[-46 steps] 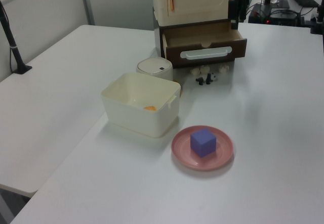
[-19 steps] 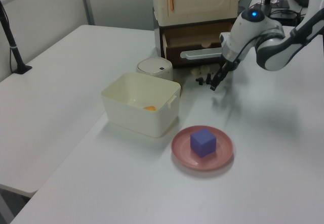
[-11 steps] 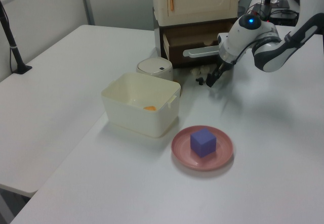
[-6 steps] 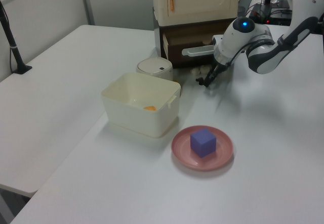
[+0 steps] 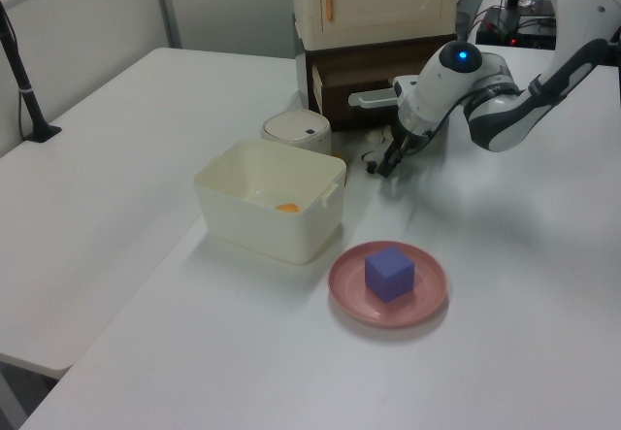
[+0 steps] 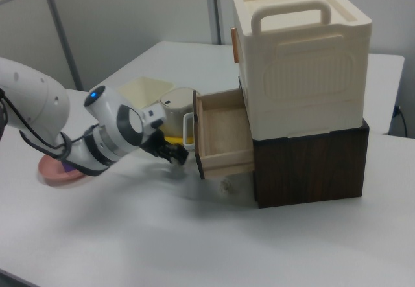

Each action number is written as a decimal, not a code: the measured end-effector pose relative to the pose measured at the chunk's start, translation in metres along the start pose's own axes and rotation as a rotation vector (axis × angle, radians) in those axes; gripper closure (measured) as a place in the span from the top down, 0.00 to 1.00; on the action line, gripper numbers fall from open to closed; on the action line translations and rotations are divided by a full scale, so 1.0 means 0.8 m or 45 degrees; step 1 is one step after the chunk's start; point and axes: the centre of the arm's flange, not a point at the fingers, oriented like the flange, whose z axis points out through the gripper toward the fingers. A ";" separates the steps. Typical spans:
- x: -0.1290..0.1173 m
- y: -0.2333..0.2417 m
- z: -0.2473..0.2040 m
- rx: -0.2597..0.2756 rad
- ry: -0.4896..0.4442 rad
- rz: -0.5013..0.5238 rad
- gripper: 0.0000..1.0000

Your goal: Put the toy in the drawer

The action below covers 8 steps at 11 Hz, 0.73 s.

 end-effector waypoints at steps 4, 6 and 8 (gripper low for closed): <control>0.038 -0.064 -0.082 0.093 0.062 0.164 0.48; 0.086 -0.044 -0.139 0.119 0.121 0.307 0.48; 0.134 -0.022 -0.184 0.137 0.149 0.453 0.48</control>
